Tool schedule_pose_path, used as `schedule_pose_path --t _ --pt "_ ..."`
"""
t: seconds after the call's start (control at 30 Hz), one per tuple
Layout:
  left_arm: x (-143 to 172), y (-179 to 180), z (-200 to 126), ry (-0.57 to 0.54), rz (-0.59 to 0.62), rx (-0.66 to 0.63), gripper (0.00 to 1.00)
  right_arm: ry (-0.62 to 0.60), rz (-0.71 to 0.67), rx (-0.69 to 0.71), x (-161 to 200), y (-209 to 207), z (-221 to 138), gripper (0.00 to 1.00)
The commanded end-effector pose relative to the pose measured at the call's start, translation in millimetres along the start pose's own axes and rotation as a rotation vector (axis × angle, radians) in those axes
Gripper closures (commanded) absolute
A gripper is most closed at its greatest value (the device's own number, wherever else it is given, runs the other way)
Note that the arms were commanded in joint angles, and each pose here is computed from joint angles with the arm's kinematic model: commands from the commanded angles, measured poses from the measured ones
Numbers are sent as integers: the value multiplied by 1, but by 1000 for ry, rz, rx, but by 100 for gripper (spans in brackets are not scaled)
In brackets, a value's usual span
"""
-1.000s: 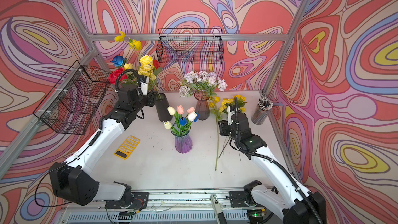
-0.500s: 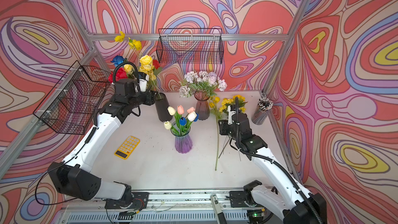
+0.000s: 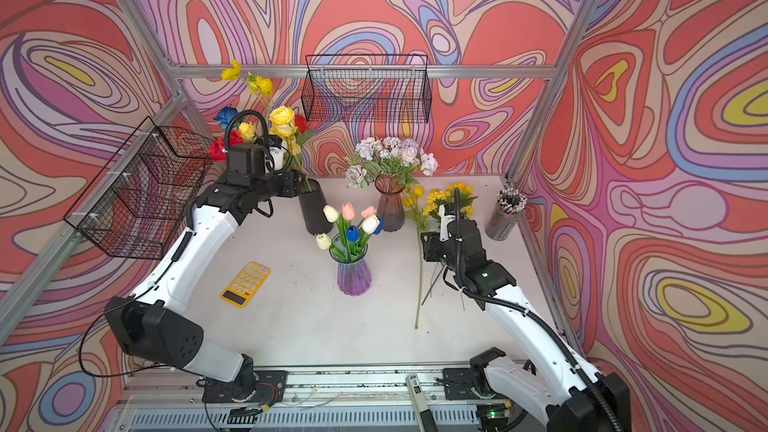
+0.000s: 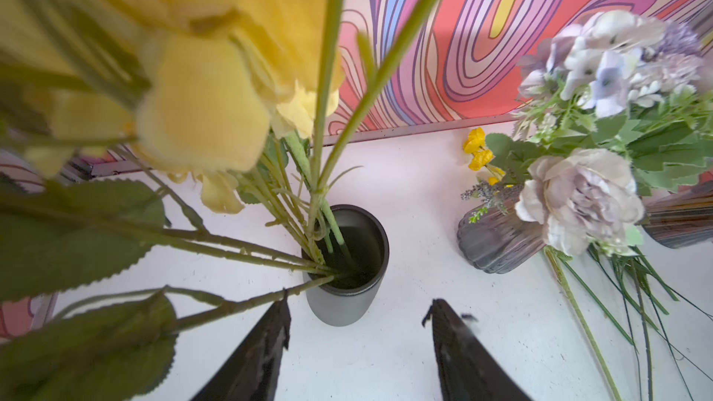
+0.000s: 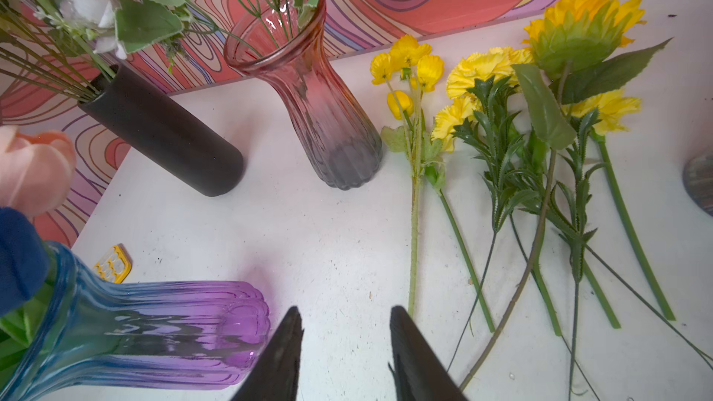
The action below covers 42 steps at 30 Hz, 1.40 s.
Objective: Pick out yellow flowers from the vase
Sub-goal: Pick up the flower from the vase.
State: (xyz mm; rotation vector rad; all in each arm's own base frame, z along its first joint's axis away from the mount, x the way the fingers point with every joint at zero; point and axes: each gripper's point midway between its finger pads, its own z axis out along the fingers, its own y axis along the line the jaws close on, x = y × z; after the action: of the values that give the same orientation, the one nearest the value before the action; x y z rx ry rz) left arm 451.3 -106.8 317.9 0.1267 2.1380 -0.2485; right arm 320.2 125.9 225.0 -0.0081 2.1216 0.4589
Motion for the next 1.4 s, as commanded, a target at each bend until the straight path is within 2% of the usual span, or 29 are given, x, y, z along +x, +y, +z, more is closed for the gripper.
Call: schedule_pose_path --t 0.0,0.2,0.5,1.17,1.37 --pt "-1 12 4 24 -58 -58 38 -20 6 -5 -2 0 -4 60" --pt "-4 22 17 13 -92 -115 43 -22 7 -3 -1 -1 -5 60" --pt "-6 19 39 -8 -111 -104 51 -30 6 3 -3 -2 -6 60" --pt "-4 23 74 -33 -18 -215 61 -37 -12 24 -3 -6 -7 60" --pt "-2 21 78 -36 5 -219 76 -40 -18 27 -5 -6 -6 60"
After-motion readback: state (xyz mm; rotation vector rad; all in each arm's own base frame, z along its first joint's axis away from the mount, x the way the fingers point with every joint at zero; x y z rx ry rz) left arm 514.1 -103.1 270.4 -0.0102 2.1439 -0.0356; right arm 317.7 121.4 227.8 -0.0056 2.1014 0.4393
